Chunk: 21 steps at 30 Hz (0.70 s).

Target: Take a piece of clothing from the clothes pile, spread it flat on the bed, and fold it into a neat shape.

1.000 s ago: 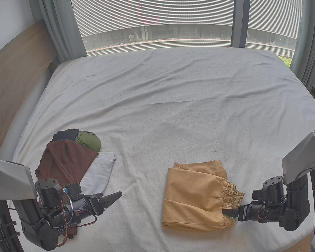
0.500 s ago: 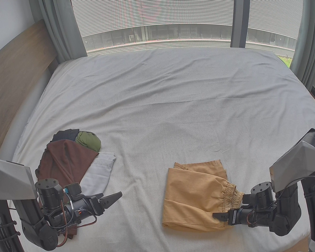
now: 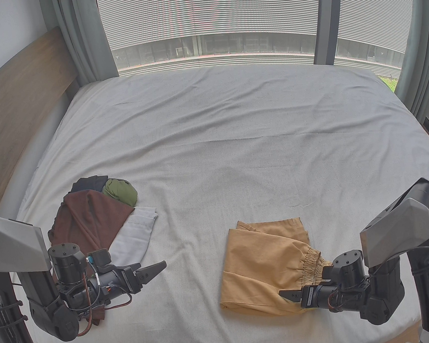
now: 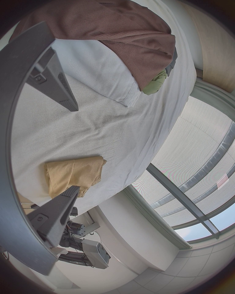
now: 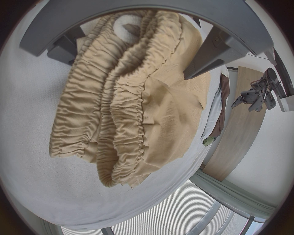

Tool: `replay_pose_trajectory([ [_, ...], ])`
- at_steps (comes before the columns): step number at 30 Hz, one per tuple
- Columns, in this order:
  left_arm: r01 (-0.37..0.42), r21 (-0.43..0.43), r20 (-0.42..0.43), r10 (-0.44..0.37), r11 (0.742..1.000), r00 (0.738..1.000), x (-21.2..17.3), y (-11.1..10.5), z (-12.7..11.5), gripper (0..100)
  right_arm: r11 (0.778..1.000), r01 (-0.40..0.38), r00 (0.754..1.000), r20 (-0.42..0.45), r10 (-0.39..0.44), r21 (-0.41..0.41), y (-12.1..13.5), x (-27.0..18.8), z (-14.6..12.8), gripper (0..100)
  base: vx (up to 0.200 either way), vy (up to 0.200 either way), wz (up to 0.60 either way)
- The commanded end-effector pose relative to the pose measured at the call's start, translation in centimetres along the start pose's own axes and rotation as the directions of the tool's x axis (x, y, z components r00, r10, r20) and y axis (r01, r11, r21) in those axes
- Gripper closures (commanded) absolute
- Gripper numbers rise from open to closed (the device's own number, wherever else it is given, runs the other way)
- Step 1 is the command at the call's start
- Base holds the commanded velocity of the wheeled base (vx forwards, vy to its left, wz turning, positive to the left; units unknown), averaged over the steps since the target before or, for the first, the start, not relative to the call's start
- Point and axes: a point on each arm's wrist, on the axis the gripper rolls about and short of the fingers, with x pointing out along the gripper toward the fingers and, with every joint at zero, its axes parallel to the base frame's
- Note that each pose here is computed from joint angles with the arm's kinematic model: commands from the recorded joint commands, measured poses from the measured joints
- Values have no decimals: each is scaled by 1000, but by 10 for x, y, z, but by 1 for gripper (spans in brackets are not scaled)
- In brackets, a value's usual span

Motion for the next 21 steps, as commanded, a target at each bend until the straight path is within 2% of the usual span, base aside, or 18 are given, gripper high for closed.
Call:
replay_pose_trajectory([
  [1, 0, -1, -1, 0, 1000, 1000, 0, 0, 0, 0, 1000, -8, 1000, 4, 8, 1, 2, 1, 0, 0, 0, 0, 0],
  [8, -1, -2, -3, 1, 1000, 1000, 0, 0, -1, 0, 1000, -4, 1000, 7, 4, 2, 2, 1, 1, 0, 0, 0, 0],
  [9, 0, -1, -4, 0, 1000, 1000, 0, 0, -1, 0, 1000, -4, 1000, 7, 4, 2, 2, 1, 1, 100, 0, 0, 0],
  [21, -3, -5, -8, 3, 1000, 1000, -1, 0, -2, 0, 1000, -10, 1000, 10, 10, 2, 2, 1, 1, 100, 0, 0, 0],
])
